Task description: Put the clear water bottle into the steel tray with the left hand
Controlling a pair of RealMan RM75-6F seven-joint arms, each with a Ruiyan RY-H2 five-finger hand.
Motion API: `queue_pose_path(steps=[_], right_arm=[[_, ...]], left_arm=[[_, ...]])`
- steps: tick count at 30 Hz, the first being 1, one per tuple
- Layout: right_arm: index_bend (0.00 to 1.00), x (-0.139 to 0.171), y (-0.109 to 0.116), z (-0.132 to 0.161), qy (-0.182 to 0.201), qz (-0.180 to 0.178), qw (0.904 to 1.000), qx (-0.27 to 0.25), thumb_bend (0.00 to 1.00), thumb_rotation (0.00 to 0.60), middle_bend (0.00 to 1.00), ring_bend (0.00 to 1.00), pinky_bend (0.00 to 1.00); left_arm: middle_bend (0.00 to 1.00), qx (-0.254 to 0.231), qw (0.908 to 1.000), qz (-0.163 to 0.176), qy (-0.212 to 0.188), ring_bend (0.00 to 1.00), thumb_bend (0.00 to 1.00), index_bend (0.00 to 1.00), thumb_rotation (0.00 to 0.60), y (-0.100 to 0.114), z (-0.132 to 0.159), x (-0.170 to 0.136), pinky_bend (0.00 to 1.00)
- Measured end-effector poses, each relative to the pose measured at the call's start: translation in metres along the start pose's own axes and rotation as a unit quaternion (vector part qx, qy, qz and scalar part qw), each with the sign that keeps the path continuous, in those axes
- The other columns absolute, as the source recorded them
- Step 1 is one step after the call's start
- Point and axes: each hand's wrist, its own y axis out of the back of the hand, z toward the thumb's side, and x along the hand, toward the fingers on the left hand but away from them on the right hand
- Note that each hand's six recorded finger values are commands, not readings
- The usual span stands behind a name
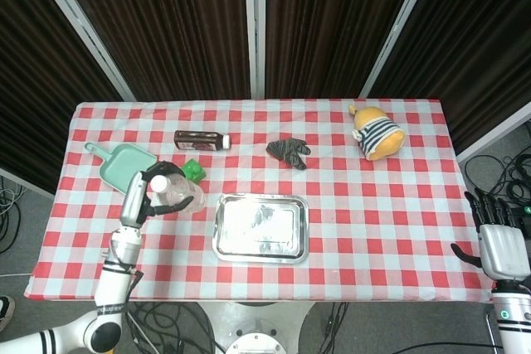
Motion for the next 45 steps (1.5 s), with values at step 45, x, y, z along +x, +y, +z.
queue_pose_path(steps=[45], right_arm=[[0.0,0.001,0.0,-0.001,0.0,0.001,1.0,0.002,0.1,0.6,0.0,0.0,0.0]], left_arm=[[0.67,0.007,0.9933,-0.107,0.042,0.52,0.27,0.59,0.6,-0.044,0.019,0.033,0.56]])
